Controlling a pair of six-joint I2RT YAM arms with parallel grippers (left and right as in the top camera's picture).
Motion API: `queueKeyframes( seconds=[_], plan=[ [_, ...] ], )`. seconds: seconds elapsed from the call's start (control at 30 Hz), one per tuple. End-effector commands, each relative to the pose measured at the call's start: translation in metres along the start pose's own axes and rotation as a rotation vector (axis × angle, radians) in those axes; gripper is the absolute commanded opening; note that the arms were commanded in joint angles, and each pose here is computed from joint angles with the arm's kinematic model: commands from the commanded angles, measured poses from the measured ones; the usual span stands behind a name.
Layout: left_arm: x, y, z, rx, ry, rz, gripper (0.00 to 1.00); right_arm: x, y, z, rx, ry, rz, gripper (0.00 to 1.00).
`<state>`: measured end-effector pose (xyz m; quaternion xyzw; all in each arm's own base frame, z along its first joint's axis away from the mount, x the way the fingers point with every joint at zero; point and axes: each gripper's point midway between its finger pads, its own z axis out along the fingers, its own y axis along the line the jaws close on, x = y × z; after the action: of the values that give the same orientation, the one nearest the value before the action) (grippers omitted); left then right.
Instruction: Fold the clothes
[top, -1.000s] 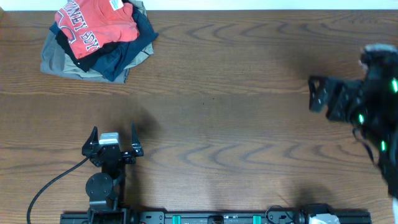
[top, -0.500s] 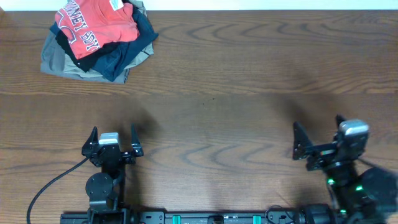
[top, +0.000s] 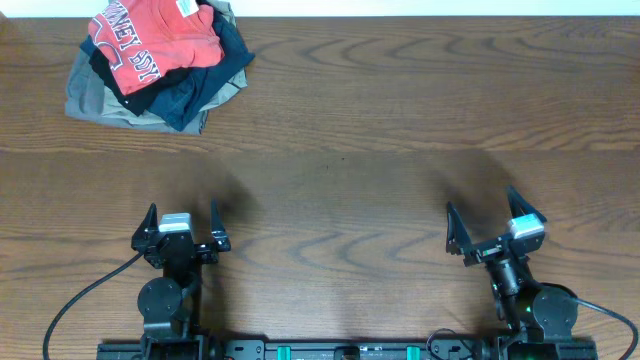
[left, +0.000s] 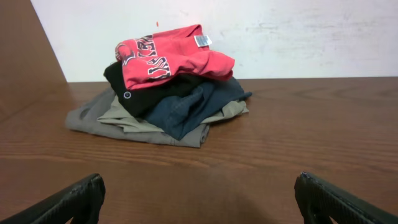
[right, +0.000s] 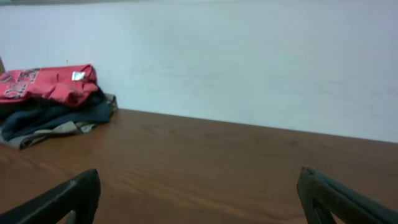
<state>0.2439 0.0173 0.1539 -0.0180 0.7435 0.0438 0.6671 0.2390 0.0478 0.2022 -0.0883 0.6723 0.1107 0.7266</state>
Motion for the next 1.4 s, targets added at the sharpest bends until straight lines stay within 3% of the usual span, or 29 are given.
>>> queueKeyframes(
  seconds=[0.0,0.33,1.37],
  plan=[
    [0.017,0.005,0.001,-0.029,0.050,-0.005,0.98,0.008,-0.011,-0.001,0.061,0.003,0.001,0.99],
    [0.017,0.005,0.001,-0.029,0.050,-0.005,0.98,0.045,-0.050,-0.011,0.295,0.149,0.034,0.99],
    [0.017,0.005,0.001,-0.029,0.050,-0.005,0.98,0.044,-0.051,-0.011,0.294,0.144,0.026,0.99]
  ],
)
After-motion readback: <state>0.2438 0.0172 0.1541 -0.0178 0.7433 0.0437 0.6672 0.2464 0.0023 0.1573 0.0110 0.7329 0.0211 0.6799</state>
